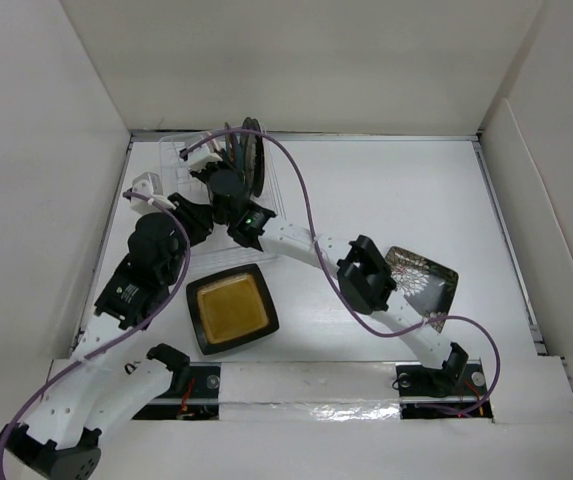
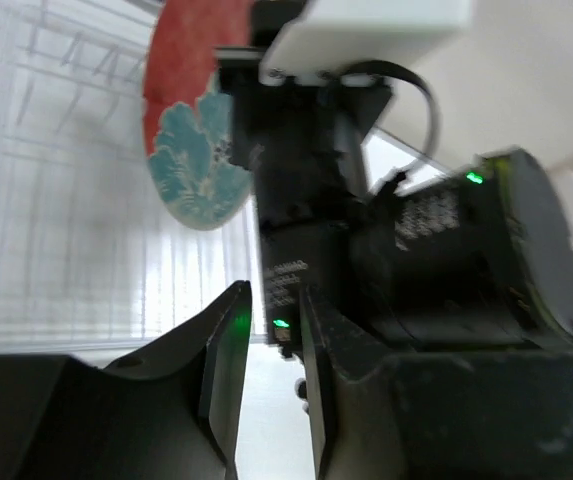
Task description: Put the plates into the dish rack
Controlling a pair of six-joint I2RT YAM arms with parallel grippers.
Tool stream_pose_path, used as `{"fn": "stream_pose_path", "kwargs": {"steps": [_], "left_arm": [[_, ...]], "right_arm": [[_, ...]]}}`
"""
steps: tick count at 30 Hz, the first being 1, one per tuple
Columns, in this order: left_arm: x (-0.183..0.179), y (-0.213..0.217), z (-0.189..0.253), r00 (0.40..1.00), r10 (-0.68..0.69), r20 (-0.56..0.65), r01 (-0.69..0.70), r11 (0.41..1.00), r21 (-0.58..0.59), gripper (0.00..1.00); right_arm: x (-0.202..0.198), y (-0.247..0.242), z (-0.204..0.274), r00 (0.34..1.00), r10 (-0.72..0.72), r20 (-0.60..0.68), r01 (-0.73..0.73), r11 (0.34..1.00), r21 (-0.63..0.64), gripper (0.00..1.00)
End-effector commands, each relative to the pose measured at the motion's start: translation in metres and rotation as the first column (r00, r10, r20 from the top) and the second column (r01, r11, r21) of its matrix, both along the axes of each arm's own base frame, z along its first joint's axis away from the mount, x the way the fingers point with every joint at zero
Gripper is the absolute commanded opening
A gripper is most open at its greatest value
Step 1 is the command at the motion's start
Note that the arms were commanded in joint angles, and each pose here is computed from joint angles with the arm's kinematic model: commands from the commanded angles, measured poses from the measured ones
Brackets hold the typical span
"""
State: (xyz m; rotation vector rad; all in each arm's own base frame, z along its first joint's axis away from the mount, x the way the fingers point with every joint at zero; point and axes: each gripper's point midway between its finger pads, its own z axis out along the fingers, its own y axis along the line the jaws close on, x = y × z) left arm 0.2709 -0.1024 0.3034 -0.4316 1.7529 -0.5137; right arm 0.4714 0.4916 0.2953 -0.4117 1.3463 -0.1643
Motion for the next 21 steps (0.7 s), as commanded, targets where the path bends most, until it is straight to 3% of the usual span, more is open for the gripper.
{"fn": "stream_pose_path", "kwargs": {"steps": [1, 7, 9, 13, 16, 19, 21], "left_arm": [[0.014, 0.019, -0.014, 0.993, 0.101, -0.062, -0.103, 0.994, -0.023, 0.25], [0.043, 0.052, -0.024, 0.973, 0.220, -0.064, -0.227, 0.966, -0.128, 0.26], [0.054, 0.059, -0.034, 0.968, 0.223, -0.111, -0.237, 0.962, -0.132, 0.26], [0.080, 0.094, -0.096, 0.917, 0.255, -0.308, -0.299, 0.948, -0.106, 0.26], [0.079, 0.127, -0.114, 0.877, 0.331, -0.348, -0.379, 0.922, -0.077, 0.25], [0.074, 0.144, -0.112, 0.860, 0.392, -0.326, -0.428, 0.903, -0.043, 0.30], [0.074, 0.145, -0.116, 0.851, 0.395, -0.346, -0.426, 0.904, -0.015, 0.43]], "right_arm": [[-0.012, -0.028, 0.105, 0.992, -0.001, 0.128, -0.028, 0.974, 0.224, 0.00], [0.015, -0.038, 0.103, 0.994, -0.047, 0.099, 0.011, 0.944, 0.329, 0.00], [0.019, -0.039, 0.105, 0.994, -0.039, 0.099, -0.001, 0.928, 0.373, 0.00], [0.024, -0.038, 0.093, 0.998, -0.023, 0.064, -0.005, 0.912, 0.409, 0.00], [0.025, -0.033, 0.080, 0.999, -0.003, 0.052, -0.019, 0.908, 0.419, 0.00], [0.026, -0.024, 0.069, 0.999, 0.034, 0.037, -0.046, 0.910, 0.412, 0.00], [0.026, -0.020, 0.068, 0.998, 0.055, 0.032, -0.063, 0.902, 0.427, 0.00]]}}
